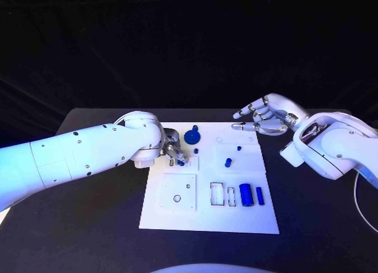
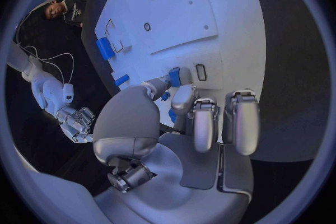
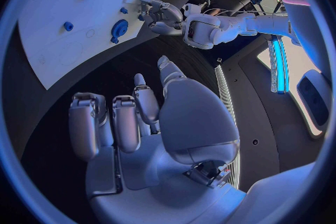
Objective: Assemble the parts on the task board
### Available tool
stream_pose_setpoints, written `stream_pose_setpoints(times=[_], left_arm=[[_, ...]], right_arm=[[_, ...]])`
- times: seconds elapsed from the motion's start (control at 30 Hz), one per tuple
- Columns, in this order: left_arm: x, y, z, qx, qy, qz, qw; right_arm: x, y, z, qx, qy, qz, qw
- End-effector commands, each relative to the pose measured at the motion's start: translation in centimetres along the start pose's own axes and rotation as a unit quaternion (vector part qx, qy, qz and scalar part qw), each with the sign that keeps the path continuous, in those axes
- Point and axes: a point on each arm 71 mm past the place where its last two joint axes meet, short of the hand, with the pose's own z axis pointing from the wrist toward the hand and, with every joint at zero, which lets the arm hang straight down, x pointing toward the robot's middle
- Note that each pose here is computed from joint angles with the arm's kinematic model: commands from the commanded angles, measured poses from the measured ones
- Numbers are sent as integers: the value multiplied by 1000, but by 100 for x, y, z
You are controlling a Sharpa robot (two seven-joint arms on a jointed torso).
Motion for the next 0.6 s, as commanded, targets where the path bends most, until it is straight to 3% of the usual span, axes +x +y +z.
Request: stream_pose_setpoints(times=[0.03, 0.6], left_arm=[[141, 96, 57, -28, 38, 25, 999], [137, 111, 74, -32, 42, 27, 998]], right_arm=[[11, 9, -3, -4, 4, -2, 1000], [2, 13, -16, -6, 0, -1, 1000]])
